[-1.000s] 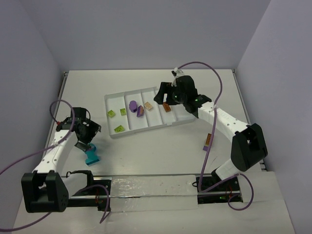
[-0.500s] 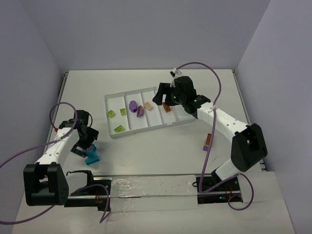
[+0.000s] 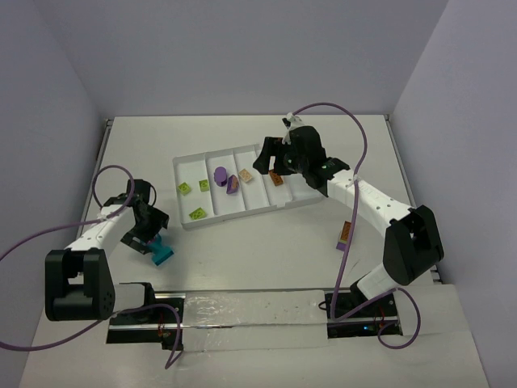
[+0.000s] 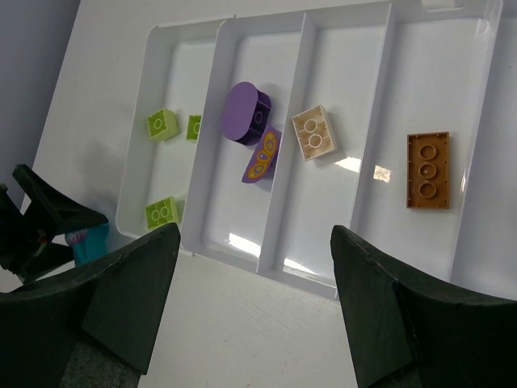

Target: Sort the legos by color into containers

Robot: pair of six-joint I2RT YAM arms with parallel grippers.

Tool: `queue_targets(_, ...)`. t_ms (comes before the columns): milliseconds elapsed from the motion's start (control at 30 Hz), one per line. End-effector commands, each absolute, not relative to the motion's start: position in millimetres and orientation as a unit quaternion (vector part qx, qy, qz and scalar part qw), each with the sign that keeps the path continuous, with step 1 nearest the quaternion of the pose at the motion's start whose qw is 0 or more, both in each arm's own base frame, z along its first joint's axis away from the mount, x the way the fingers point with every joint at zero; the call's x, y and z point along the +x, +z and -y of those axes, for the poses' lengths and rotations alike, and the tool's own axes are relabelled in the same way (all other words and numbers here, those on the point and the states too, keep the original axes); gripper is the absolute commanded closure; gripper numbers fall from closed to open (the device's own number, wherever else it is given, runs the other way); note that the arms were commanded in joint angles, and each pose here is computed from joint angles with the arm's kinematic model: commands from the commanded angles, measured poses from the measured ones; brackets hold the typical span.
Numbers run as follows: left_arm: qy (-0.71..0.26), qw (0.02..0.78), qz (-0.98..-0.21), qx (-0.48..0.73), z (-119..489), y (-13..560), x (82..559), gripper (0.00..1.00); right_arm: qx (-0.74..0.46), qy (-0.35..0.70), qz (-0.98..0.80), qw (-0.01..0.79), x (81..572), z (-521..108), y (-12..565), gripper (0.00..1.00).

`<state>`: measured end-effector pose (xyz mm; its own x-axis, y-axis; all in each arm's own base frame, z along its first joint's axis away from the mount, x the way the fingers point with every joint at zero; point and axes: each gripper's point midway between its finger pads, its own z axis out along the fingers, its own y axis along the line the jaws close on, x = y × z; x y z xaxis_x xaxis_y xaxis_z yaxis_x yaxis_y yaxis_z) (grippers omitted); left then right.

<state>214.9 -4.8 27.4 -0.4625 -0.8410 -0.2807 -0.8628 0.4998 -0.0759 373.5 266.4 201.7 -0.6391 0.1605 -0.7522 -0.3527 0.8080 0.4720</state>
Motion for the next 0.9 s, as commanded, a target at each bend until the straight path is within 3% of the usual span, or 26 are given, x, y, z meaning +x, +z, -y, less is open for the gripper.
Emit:
queue_targets(0, 0.016, 0.194, -0.855, -0.481, 2.5, 50.8, 253.8, 0.1, -0.062, 0.316, -0.832, 0.452, 375.3, -270.4, 233.3, 0.17)
queue_targets(333, 0.041, 0.16, -0.862, -0.48, 0.3, 24.8, 227.8, 0.25, -0.066, 0.313, -0.834, 0.449, 376.4, -272.0, 232.6, 0.19)
queue_targets(400, 0.042, 0.153, -0.863, -0.48, 1.1, 20.7, 222.5, 0.24, -0.067, 0.313, -0.833, 0.452, 376.1, -272.2, 235.2, 0.19)
queue_targets(533, 0.022, 0.151, -0.868, -0.472, 7.9, 22.7, 219.9, 0.09, -0.068, 0.315, -0.832, 0.452, 376.3, -273.8, 237.0, 0.19)
queue_targets(633, 0.005, 0.167, -0.868, -0.468, 10.4, 30.7, 226.2, 0.04, -0.071, 0.316, -0.832, 0.45, 375.8, -276.8, 236.9, 0.19)
queue_targets(867, -0.021, 0.172, -0.873, -0.456, 18.0, 38.4, 227.4, 0.09, -0.073, 0.318, -0.832, 0.449, 373.7, -282.2, 237.0, 0.19)
